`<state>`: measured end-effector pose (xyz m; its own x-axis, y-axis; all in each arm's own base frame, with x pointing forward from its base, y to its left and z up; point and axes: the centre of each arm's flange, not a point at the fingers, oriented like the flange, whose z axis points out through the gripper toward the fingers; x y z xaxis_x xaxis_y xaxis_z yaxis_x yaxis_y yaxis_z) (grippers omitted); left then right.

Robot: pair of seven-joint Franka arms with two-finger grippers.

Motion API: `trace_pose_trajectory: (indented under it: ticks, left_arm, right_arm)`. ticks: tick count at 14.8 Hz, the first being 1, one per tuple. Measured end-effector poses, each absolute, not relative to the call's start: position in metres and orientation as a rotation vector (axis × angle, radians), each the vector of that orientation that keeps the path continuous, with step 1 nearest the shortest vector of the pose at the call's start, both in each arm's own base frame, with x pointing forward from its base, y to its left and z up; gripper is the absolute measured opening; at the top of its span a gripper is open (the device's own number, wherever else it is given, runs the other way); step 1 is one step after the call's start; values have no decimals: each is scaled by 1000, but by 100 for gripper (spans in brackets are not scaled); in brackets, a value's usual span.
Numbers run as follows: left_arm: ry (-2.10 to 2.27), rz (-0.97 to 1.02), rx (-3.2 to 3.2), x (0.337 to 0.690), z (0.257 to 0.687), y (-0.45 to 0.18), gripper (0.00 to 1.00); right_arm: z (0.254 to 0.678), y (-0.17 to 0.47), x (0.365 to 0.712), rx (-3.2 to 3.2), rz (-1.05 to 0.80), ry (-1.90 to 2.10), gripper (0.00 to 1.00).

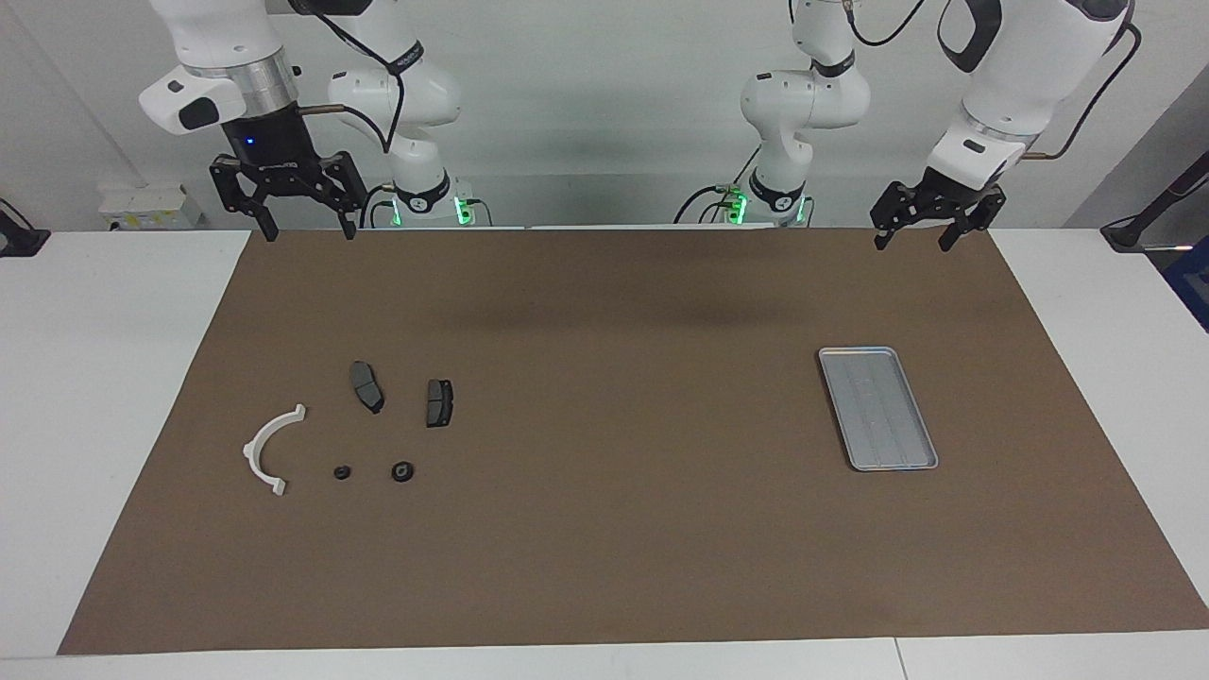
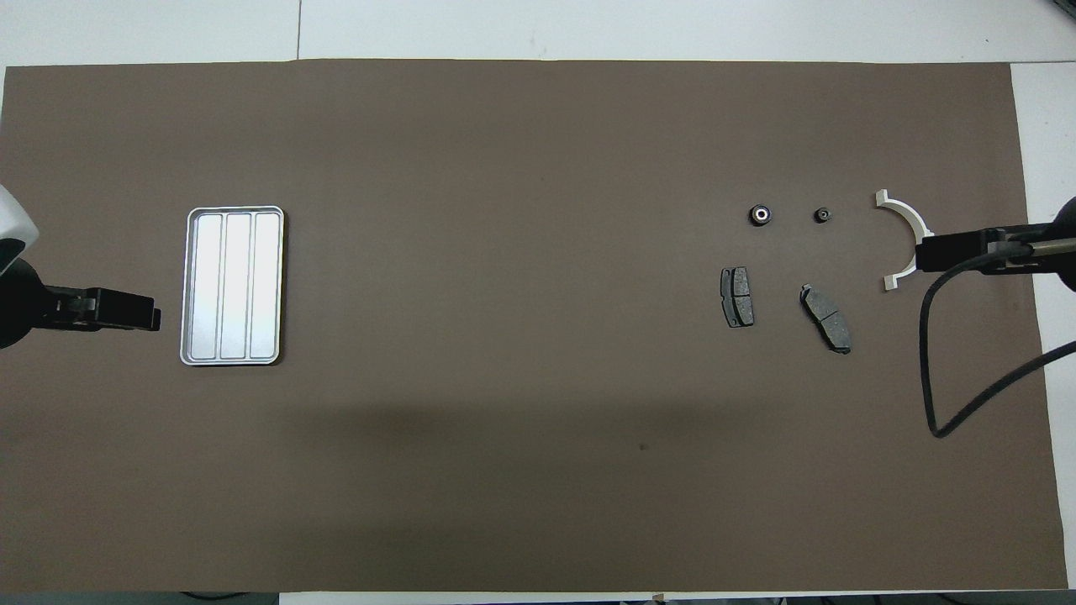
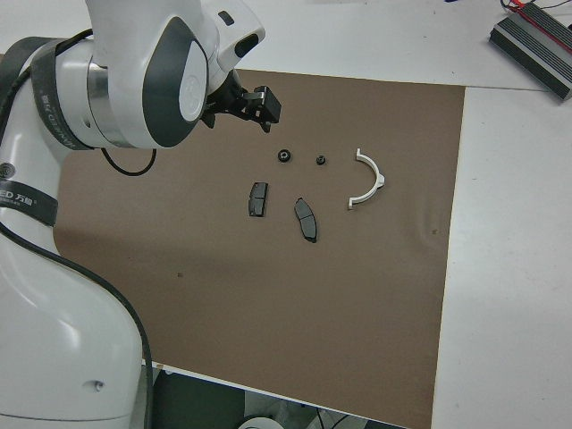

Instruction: Pick bearing gear from pile to tray

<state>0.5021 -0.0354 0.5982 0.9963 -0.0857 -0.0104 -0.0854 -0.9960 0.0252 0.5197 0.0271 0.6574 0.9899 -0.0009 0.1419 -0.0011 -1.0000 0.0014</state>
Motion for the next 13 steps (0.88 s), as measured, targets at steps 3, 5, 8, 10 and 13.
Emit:
trace_pose_trajectory:
  ticks: [3,5,8,10,13]
  left_arm:
    - [-133,-18,3114,502,598,-35,100]
    - [-133,-18,3114,502,598,-35,100]
    - [-133,-18,3114,502,598,-35,100]
    - [-133,-18,3114,502,598,-35,100]
    - [-133,-18,3114,502,598,-35,100]
  right_arm:
    - [658,21,520,3133,224,-19,100]
    - [660,20,518,3133,225,-20,100]
    - [663,21,516,3132,232,-19,100]
    - [663,21,515,3132,233,-19,100]
    - [663,21,515,3132,231,-19,100]
